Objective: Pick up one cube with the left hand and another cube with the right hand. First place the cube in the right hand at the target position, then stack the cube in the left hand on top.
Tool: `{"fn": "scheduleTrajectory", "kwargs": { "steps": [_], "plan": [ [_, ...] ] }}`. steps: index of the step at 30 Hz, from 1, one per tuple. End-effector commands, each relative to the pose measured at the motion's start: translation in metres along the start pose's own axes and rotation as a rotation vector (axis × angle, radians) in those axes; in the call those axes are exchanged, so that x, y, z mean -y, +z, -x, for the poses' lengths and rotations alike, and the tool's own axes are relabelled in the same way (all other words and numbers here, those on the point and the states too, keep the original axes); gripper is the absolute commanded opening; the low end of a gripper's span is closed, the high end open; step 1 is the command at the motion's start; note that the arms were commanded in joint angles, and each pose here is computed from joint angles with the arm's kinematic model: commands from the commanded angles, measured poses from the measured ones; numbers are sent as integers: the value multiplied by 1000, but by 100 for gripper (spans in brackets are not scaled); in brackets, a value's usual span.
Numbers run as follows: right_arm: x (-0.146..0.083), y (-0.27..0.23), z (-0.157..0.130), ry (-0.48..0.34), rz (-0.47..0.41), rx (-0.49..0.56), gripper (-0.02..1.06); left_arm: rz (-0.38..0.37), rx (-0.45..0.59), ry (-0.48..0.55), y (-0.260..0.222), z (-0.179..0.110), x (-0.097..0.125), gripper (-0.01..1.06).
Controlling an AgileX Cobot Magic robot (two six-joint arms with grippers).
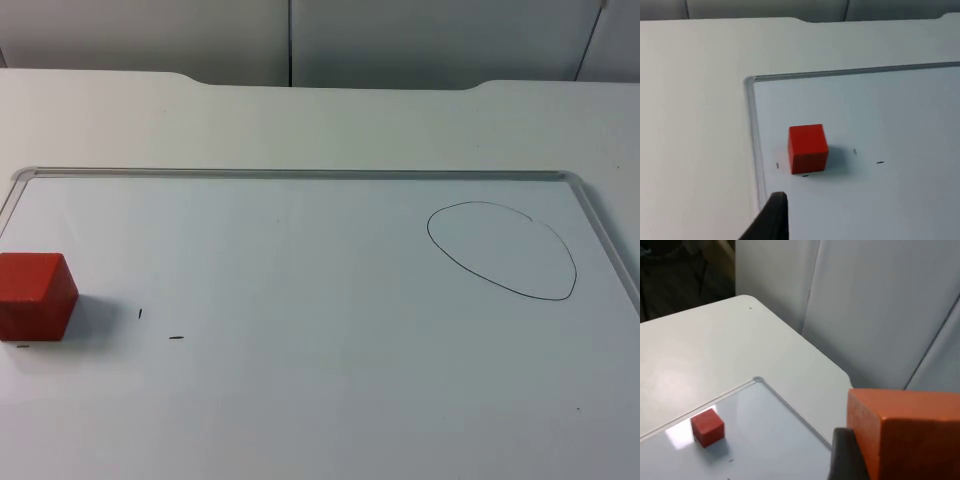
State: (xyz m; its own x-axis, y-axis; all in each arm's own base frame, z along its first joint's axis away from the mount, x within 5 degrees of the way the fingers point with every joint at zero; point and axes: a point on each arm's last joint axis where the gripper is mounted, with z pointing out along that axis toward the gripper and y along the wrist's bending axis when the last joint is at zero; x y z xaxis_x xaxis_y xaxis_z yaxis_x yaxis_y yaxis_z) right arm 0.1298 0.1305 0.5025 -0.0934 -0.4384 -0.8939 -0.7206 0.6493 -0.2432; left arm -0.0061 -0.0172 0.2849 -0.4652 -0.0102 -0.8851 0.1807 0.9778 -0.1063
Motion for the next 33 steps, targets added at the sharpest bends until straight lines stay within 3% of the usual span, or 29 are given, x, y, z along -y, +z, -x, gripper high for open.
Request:
{"fn": "scheduleTrajectory", "kwargs": {
  "steps": [1, 7, 10, 15, 19, 20, 23, 25, 28, 33],
  "plan": [
    [-4, 0, 2, 1, 45, 26, 0, -54, 31, -14, 0, 11, 5, 105],
    [-3, 0, 2, 8, 24, 26, 0, -200, 135, 54, 10, 55, 17, 105],
    [-1, 0, 3, 9, 4, 40, 0, -209, 84, 51, 32, 74, 14, 105],
    [0, -1, 7, 10, -4, 86, 0, -190, -53, 91, 81, 100, 3, 105],
    [1, -1, 10, 3, -14, 115, 0, -186, -287, 48, 158, 120, -13, 105],
    [1, -1, 10, 3, -14, 115, 0, -186, -287, 48, 158, 120, -13, 105],
    [2, -1, 11, -12, -29, 127, 0, -186, -416, 21, 208, 126, -23, 105],
    [2, -1, 11, -13, -31, 127, 0, -175, -467, 13, 226, 124, -28, 105],
    [3, 0, 11, -17, -35, 124, 0, -87, -593, -16, 267, 118, -44, 105],
    [3, 0, 11, -19, -36, 124, 0, -65, -711, -46, 303, 99, -54, 105]
  ]
}}
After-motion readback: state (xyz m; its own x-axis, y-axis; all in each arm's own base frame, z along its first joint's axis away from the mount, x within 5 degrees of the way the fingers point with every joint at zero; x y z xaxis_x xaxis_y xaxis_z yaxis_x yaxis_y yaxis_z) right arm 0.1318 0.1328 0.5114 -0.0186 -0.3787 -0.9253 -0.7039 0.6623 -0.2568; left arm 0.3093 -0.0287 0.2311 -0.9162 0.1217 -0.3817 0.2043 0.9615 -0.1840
